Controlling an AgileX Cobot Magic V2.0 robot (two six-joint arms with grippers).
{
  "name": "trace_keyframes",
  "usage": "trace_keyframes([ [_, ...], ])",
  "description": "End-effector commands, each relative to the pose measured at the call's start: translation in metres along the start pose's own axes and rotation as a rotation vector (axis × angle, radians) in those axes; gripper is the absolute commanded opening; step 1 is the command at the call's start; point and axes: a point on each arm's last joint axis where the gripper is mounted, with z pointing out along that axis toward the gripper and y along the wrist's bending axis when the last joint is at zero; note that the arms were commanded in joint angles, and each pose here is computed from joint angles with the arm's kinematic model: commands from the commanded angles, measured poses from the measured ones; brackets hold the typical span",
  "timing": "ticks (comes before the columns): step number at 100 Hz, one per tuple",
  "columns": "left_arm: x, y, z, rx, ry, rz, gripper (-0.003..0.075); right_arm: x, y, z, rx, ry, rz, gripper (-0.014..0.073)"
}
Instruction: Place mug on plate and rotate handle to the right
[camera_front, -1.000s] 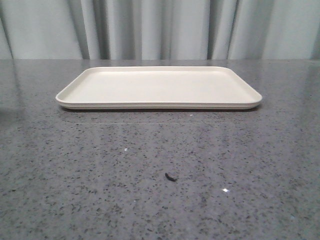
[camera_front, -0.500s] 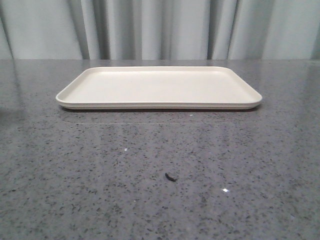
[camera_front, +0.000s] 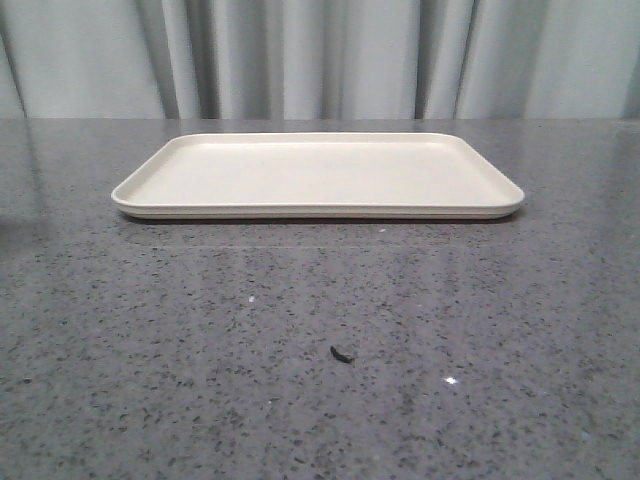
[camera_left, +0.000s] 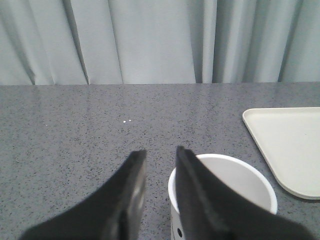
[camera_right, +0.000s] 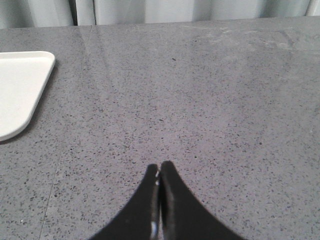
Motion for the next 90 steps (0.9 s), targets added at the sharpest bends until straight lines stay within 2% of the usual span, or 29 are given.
trace_keyframes([
  [1, -0.018, -0.001, -0.002, 0.004, -0.083, -0.017, 0.0352, -0.017, 0.001, -0.003, -0.007, -0.088, -0.003, -0.0061],
  [7, -0.021, -0.001, -0.002, 0.003, -0.035, -0.038, 0.0399, -0.017, 0.001, -0.003, -0.007, -0.088, -0.003, -0.0061],
  [32, -0.045, -0.002, 0.019, -0.005, 0.233, -0.087, 0.04, -0.02, 0.003, -0.003, -0.024, -0.122, 0.018, -0.0061],
  [59, -0.061, -0.002, 0.066, -0.016, 0.555, -0.091, 0.04, -0.02, 0.004, -0.003, -0.033, -0.125, 0.033, -0.0061],
  [90, -0.056, -0.004, 0.116, -0.007, 0.747, -0.122, 0.04, -0.02, 0.004, -0.003, -0.033, -0.124, 0.033, -0.0061],
])
